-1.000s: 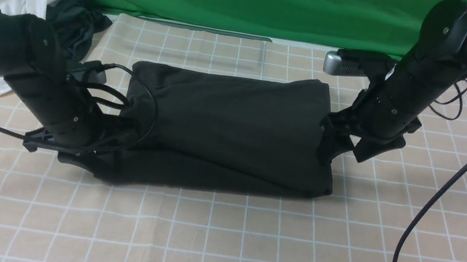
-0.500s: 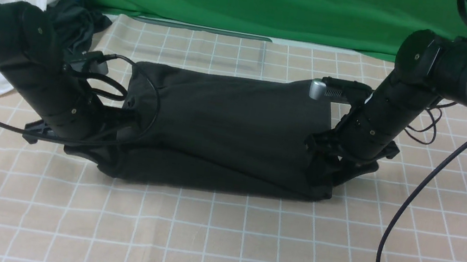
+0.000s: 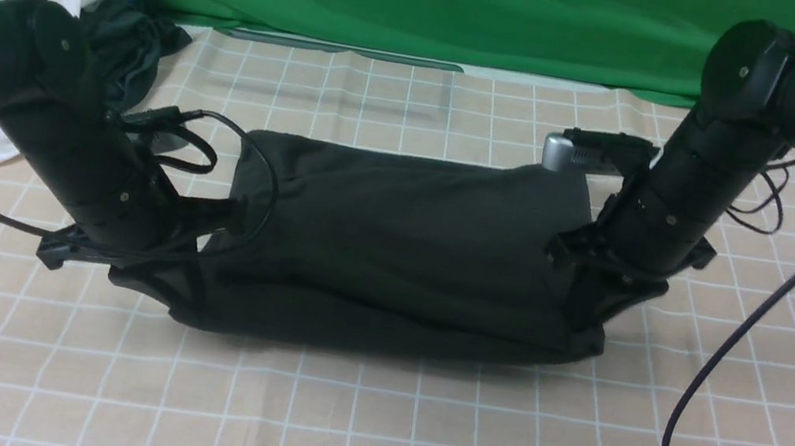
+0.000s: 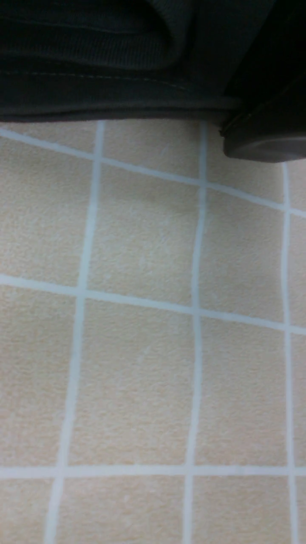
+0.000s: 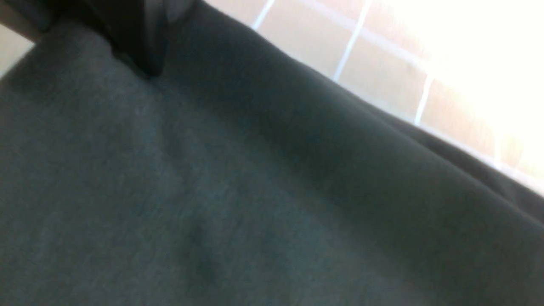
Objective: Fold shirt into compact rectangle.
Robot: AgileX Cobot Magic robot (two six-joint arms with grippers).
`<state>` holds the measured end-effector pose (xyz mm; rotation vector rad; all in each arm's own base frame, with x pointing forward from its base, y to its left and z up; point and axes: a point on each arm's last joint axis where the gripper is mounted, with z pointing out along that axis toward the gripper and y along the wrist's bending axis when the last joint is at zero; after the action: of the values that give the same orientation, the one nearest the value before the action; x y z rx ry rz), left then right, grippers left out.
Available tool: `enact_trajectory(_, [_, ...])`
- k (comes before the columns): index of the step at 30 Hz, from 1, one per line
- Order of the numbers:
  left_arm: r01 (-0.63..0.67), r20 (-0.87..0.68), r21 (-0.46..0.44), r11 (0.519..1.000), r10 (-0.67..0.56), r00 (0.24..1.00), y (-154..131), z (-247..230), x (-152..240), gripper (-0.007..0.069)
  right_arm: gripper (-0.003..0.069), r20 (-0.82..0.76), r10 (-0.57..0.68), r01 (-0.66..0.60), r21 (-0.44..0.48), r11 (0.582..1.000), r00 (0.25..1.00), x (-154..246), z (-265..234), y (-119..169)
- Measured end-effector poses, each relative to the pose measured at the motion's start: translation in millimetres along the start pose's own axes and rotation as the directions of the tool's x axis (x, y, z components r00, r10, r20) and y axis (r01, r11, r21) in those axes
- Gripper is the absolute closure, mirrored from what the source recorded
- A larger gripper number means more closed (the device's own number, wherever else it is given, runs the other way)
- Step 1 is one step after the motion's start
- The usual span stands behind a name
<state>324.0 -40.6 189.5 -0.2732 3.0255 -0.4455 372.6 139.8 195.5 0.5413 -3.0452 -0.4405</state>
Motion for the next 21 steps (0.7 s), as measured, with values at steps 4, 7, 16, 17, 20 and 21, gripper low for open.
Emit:
enact_trajectory(4, [0.036,0.006,0.004,0.999,-0.036,0.999,-1.0,-15.8,16.8,0.0596,0.054,-0.048,0.019,-0.019,-0.002,1.0,0.999,21.5,9.0,0.1])
enact_trajectory(7, [0.052,-0.002,0.007,0.999,-0.052,0.999,1.3,-20.6,33.8,0.0596,0.054,-0.067,0.034,-0.034,0.0,0.999,0.997,30.5,16.0,-1.6])
enact_trajectory(16, [0.062,-0.029,-0.015,0.998,-0.063,0.998,9.6,-13.6,53.8,0.0589,0.0451,-0.078,0.069,-0.068,0.022,0.997,0.995,33.8,20.4,-1.4])
enact_trajectory(17, [0.061,-0.019,-0.014,0.998,-0.061,0.998,9.5,-14.0,52.7,0.0576,0.0392,-0.081,0.064,-0.062,0.026,0.998,0.995,34.0,20.8,-0.4])
enact_trajectory(20, [0.047,0.003,-0.022,0.999,-0.047,0.999,8.7,-17.4,48.6,0.0512,0.0265,-0.074,0.044,-0.042,0.033,0.999,0.996,34.8,17.2,1.5])
enact_trajectory(21, [0.036,0.013,-0.027,0.999,-0.036,0.999,7.7,-20.8,45.7,0.0487,0.0239,-0.067,0.037,-0.035,0.039,0.999,0.997,35.7,13.1,2.1])
